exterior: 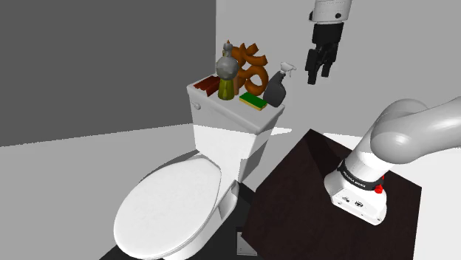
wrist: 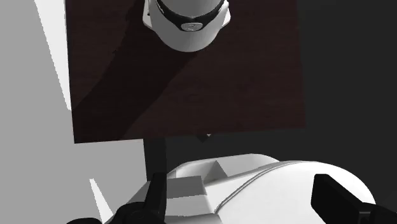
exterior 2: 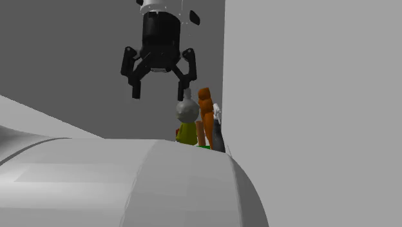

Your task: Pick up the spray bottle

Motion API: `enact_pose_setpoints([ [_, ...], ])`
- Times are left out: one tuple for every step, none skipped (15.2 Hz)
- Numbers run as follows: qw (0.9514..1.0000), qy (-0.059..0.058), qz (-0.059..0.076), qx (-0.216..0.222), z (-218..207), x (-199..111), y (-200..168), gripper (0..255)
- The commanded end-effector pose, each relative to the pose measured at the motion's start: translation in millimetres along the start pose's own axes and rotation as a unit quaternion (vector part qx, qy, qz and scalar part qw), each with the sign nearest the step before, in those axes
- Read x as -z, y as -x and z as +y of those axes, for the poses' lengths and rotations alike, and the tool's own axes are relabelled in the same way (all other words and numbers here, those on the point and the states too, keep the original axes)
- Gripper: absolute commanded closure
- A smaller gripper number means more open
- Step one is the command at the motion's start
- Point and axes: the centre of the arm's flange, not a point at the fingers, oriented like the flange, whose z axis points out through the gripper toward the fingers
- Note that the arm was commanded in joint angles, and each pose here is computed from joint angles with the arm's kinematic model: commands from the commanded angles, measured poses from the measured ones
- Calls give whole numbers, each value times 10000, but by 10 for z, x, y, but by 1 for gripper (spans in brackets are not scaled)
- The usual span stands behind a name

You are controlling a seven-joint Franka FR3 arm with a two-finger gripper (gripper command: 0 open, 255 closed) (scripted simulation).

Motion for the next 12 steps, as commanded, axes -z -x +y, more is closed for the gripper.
enact_pose_setpoints([
  [10000,0,0,0,0,0,0,0],
  [10000,30,22,34,73,-2,-96,0],
  [9999,61,43,69,145,-3,-193,0],
  [9999,91,65,103,217,-3,-291,0],
  [9998,121,87,137,288,-2,-389,0],
  [9997,152,108,171,358,0,-487,0],
  [9995,182,130,206,428,2,-586,0],
  [9994,212,152,240,497,6,-685,0],
  [9992,243,173,274,565,10,-785,0],
  [9990,273,195,308,632,15,-885,0],
  [9987,303,217,343,699,21,-986,0],
  [9984,334,238,377,765,28,-1087,0],
])
